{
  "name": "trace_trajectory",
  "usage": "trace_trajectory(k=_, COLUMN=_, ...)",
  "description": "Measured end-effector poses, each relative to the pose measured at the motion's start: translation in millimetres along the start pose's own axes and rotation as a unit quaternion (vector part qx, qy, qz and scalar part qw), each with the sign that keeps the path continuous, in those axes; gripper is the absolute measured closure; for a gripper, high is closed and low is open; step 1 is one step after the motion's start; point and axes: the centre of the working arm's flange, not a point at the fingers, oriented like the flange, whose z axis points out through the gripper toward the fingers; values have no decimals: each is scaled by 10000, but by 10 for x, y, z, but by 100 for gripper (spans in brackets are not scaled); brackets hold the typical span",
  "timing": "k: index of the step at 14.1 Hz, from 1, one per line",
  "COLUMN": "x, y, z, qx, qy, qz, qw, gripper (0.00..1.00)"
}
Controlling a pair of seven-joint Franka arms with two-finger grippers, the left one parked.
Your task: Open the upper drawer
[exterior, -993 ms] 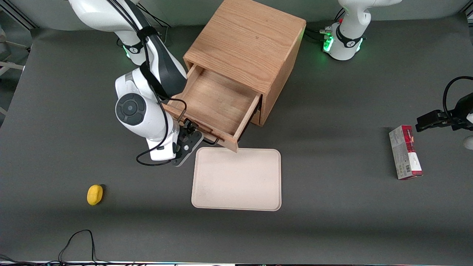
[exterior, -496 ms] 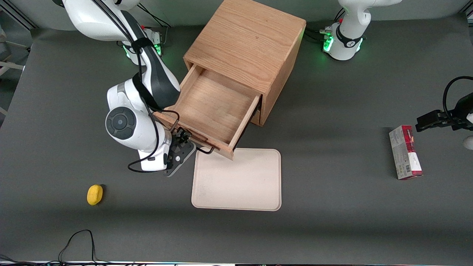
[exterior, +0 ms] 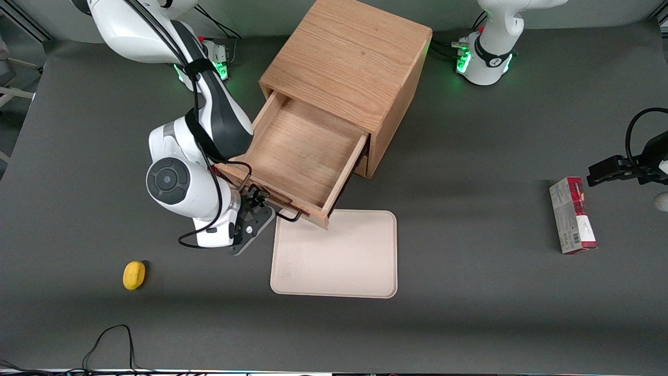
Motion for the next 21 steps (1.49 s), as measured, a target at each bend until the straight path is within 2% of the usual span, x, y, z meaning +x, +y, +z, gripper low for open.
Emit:
trace_trajectory(k=3, x=37, y=-8, z=-167, qx=-17, qy=53, qz=-26, qw=10000, gripper=0)
trace_trajectory(k=7, x=27, y=-28, z=-756, qx=-43, qy=146, qz=-56, qw=9999, gripper=0)
trace_trajectory(k=9, x=-64, y=7, z=-1076, qx=-85, qy=262, qz=117, qw=9996, gripper=0)
trace_trajectory(k=10, x=-132, y=32, z=-1272, qx=-126, qy=384, qz=390, qw=9984, gripper=0)
trace_trajectory(k=12, x=-338, y=102, z=-1688, qx=-200, qy=608, qz=1187, qw=9909, gripper=0)
trace_trajectory(k=14, x=-635, y=230, z=-2056, qx=-274, qy=684, qz=1843, qw=9801, gripper=0)
trace_trajectory(k=16, x=-977, y=480, z=-2283, qx=-353, qy=604, qz=2286, qw=9710, gripper=0)
trace_trajectory(k=19, x=-1410, y=824, z=-2426, qx=-374, qy=373, qz=2830, qw=9577, gripper=0)
trace_trajectory(k=21, x=-1611, y=972, z=-2513, qx=-405, qy=346, qz=3157, qw=9474, gripper=0)
